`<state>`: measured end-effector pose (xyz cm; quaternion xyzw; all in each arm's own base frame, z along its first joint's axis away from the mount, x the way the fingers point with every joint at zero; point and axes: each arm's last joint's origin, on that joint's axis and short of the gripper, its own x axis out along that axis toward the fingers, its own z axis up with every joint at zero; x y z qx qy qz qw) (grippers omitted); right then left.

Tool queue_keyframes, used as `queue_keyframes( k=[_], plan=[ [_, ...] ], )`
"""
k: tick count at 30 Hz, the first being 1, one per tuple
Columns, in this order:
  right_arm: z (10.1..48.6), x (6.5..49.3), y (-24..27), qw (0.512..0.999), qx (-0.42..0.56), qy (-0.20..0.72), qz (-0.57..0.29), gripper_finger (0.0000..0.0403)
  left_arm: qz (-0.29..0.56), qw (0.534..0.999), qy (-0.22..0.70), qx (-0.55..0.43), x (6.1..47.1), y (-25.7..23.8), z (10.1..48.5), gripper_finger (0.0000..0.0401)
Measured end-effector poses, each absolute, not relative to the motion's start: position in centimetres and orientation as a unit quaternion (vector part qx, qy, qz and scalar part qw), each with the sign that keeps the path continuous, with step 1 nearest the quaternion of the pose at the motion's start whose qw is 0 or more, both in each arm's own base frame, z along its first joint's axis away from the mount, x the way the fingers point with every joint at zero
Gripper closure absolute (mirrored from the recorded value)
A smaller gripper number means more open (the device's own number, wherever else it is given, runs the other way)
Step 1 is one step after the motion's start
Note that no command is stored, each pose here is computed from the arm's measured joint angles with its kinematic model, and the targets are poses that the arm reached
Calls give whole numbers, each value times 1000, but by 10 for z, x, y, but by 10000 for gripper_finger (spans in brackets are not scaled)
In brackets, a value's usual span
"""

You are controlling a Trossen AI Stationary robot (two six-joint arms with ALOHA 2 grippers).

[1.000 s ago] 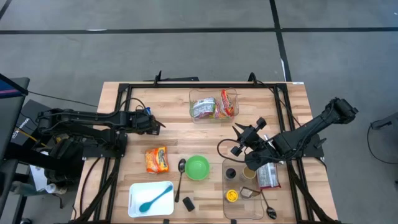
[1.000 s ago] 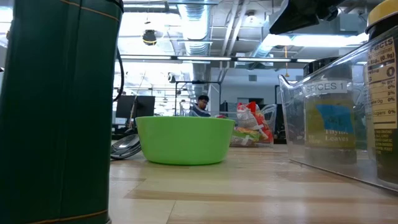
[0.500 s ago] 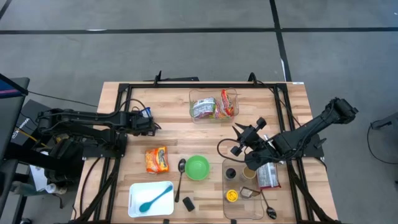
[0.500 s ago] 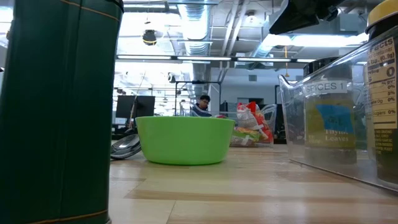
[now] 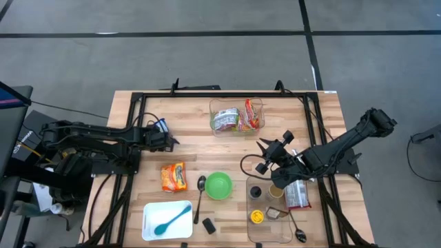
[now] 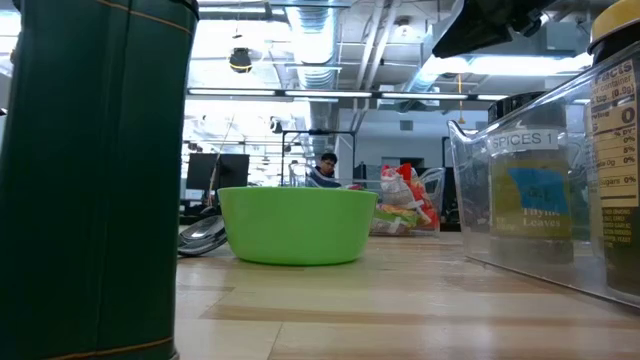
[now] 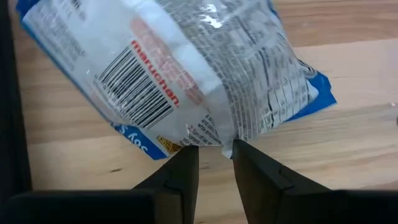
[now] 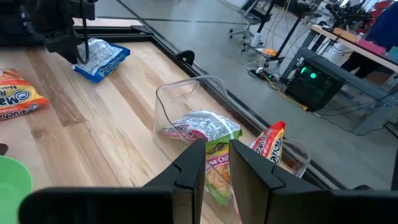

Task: Pick & Place Food Item
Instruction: Put the blue noodle pack into the top transparent bin

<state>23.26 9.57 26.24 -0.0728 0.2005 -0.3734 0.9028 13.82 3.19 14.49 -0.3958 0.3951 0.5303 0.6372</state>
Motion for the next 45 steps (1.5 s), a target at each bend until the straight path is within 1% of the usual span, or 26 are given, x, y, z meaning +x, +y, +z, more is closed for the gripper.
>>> queue_keyframes(
  k=[6, 11, 17, 23, 29, 45],
  plan=[
    [262, 233, 96, 903, -73, 201, -373, 337, 523, 647, 388, -396, 141, 32, 145, 293],
    [262, 233, 96, 903, -72, 201, -372, 337, 508, 665, 385, -390, 145, 33, 146, 271],
    [262, 233, 96, 903, -69, 200, -373, 337, 509, 673, 371, -389, 147, 34, 147, 244],
    [262, 233, 96, 903, -68, 200, -373, 337, 516, 680, 354, -382, 149, 35, 148, 239],
    [262, 233, 96, 903, -68, 200, -373, 337, 522, 682, 347, -376, 149, 36, 149, 265],
    [262, 233, 96, 903, -68, 200, -373, 337, 547, 689, 323, -349, 148, 38, 150, 371]
  ],
)
